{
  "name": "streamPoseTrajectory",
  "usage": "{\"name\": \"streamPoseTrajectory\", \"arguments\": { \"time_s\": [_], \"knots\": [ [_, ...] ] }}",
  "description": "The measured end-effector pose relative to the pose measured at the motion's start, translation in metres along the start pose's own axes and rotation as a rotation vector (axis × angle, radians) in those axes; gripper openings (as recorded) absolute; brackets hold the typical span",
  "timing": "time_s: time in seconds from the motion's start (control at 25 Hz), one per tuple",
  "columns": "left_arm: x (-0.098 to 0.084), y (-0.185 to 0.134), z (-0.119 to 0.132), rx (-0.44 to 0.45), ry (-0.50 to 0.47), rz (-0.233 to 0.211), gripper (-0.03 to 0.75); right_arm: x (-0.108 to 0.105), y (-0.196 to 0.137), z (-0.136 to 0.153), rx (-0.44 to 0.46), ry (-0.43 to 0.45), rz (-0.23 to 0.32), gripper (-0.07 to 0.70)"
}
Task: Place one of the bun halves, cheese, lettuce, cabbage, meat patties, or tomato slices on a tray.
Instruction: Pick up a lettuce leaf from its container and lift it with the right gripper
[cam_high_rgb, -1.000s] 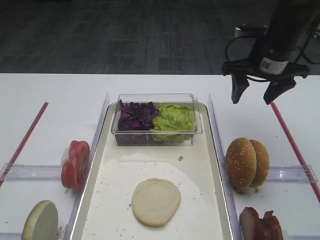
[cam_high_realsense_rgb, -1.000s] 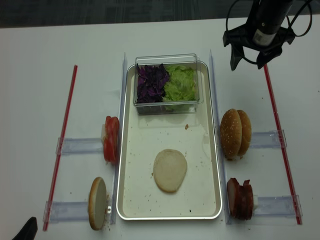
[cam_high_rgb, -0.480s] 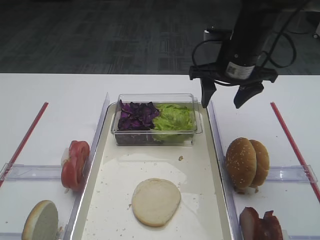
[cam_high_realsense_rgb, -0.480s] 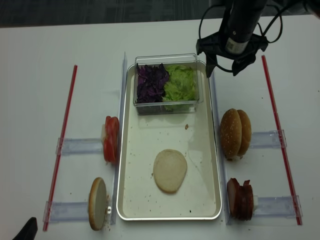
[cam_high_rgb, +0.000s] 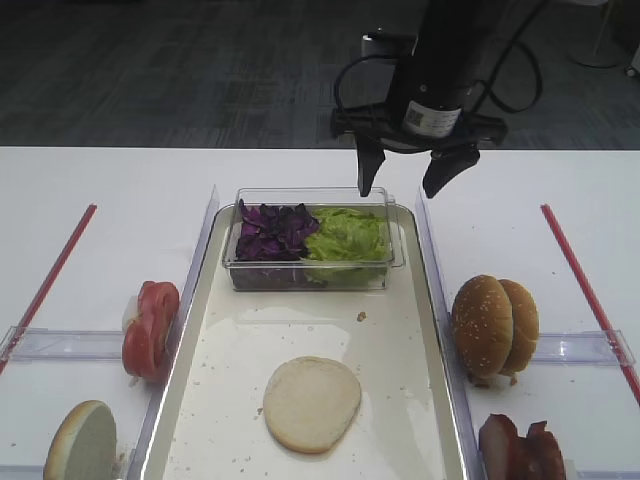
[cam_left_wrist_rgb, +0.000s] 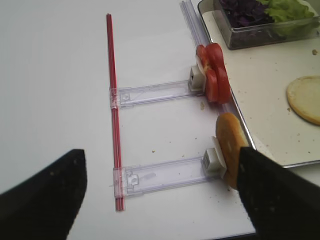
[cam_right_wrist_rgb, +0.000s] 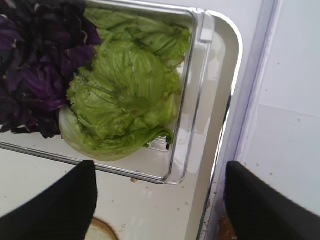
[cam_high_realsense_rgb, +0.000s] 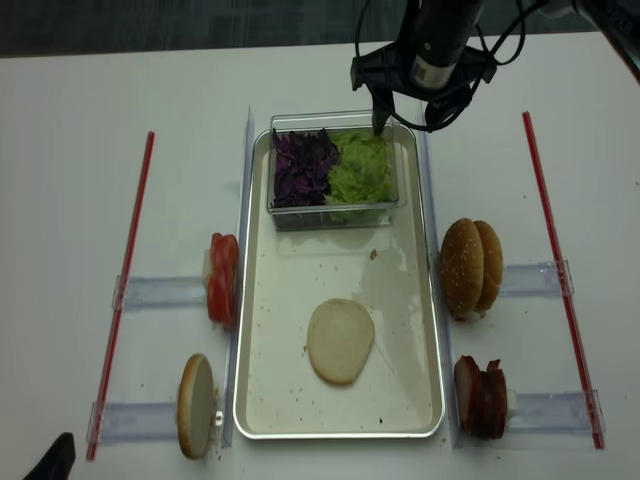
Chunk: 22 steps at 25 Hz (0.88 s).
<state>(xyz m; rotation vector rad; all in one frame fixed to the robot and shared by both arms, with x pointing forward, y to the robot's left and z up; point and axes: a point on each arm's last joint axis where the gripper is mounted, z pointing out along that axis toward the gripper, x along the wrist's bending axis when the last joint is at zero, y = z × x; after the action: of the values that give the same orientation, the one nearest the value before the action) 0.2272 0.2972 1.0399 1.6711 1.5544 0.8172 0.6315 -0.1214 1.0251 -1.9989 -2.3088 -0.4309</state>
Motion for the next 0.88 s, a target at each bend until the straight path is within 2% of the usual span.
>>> {"name": "streamPoseTrajectory", "arguments": {
  "time_s": [0.12, 0.48, 0.88],
  "knots": [
    [0.000, 0.000, 0.000, 0.000, 0.000, 0.000, 0.565, 0.006, 0.004, 0.011, 0.042, -0.006, 0.007, 0.551],
    [0.000, 0.000, 0.000, 0.000, 0.000, 0.000, 0.565, 0.044, 0.014, 0.028, 0.032, 0.021, -0.048, 0.551],
    [0.000, 0.000, 0.000, 0.000, 0.000, 0.000, 0.565, 0.046, 0.019, 0.054, 0.058, -0.005, -0.048, 0.551]
  ]
}}
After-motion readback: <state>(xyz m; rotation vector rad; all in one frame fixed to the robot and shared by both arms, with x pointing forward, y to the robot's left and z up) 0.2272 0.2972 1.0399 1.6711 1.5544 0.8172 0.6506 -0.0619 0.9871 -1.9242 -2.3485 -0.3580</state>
